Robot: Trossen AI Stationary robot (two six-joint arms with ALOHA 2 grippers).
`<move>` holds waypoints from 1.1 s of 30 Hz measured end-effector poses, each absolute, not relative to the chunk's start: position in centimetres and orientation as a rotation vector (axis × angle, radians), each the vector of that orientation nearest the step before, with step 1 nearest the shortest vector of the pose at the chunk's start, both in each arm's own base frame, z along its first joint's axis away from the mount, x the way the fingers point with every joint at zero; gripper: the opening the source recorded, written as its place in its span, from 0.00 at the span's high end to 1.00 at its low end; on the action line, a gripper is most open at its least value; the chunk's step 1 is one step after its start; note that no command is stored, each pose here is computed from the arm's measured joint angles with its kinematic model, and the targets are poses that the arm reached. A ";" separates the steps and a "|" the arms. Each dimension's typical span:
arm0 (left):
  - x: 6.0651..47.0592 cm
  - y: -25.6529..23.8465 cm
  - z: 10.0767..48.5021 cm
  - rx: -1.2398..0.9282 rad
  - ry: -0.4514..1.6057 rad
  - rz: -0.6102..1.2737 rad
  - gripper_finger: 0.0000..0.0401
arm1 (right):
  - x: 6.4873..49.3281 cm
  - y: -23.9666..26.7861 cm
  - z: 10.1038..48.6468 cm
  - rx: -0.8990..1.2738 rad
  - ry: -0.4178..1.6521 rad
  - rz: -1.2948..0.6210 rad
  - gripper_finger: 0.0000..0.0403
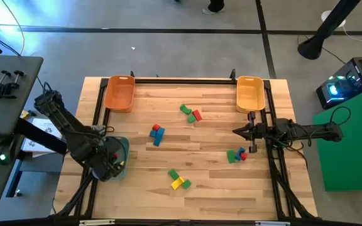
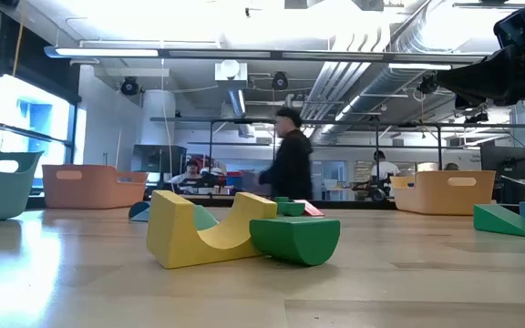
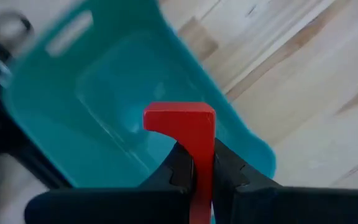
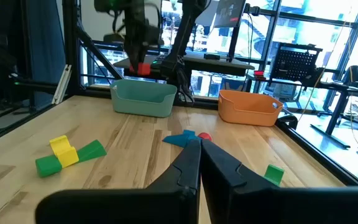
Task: Sort blocks by size
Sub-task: Put the red arch block into the blue bin
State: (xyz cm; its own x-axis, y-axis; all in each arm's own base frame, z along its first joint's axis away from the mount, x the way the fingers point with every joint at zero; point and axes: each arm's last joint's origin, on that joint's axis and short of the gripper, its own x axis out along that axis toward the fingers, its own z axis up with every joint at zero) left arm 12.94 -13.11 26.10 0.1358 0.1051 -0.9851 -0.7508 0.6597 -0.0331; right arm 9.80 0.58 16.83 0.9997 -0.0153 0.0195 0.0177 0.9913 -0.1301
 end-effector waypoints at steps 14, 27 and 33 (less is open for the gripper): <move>9.4 -10.4 19.1 -0.840 1.347 0.703 0.98 | 9.8 0.6 16.8 -0.135 -0.018 -0.017 0.99; 11.3 -9.9 18.4 -0.900 1.345 0.739 0.97 | 9.8 0.6 16.8 -0.133 -0.018 -0.016 0.99; 12.4 -9.8 17.4 -0.904 1.449 0.766 0.96 | 9.8 0.6 16.8 -0.134 -0.019 -0.016 0.99</move>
